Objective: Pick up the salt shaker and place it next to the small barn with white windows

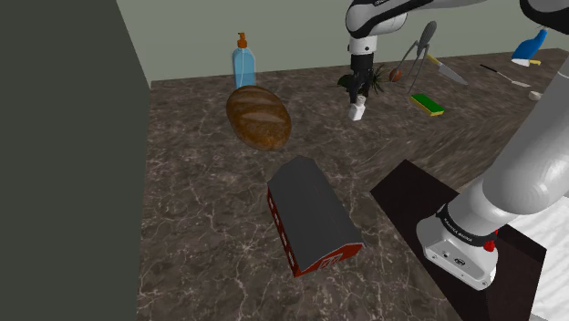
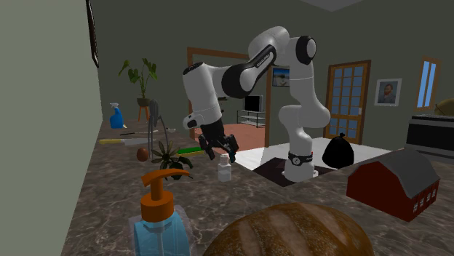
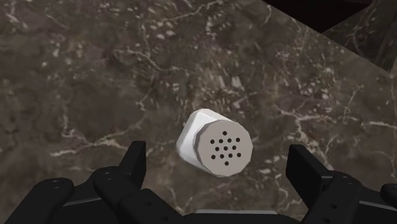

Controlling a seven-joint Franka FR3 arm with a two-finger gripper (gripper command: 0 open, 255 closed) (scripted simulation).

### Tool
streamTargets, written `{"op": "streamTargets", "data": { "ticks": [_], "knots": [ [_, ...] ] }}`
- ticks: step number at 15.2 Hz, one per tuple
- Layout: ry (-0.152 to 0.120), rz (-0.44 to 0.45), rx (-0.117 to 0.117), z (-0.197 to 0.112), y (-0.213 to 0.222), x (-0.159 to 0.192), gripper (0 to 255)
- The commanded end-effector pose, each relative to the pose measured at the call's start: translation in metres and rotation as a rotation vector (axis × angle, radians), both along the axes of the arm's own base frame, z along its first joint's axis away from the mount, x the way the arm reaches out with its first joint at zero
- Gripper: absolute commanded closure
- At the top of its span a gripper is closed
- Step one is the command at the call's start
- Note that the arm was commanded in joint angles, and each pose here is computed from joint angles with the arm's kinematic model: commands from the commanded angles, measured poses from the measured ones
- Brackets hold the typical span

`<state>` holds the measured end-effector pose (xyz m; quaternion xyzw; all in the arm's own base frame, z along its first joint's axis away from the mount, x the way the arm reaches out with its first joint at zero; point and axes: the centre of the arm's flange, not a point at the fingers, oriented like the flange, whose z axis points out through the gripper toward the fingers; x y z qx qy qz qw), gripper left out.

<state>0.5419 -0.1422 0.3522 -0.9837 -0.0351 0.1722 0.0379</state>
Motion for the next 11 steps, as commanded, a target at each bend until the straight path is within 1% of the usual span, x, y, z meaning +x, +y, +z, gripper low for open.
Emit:
{"op": "streamTargets", "data": {
  "ticks": [1,10,11],
  "knots": [
    [0.000,0.000,0.000,-0.0096,-0.0003,-0.0020,0],
    [0.000,0.000,0.000,-0.0124,-0.0001,-0.0030,0],
    [0.000,0.000,0.000,-0.0124,-0.0001,-0.0030,255]
  ]
}}
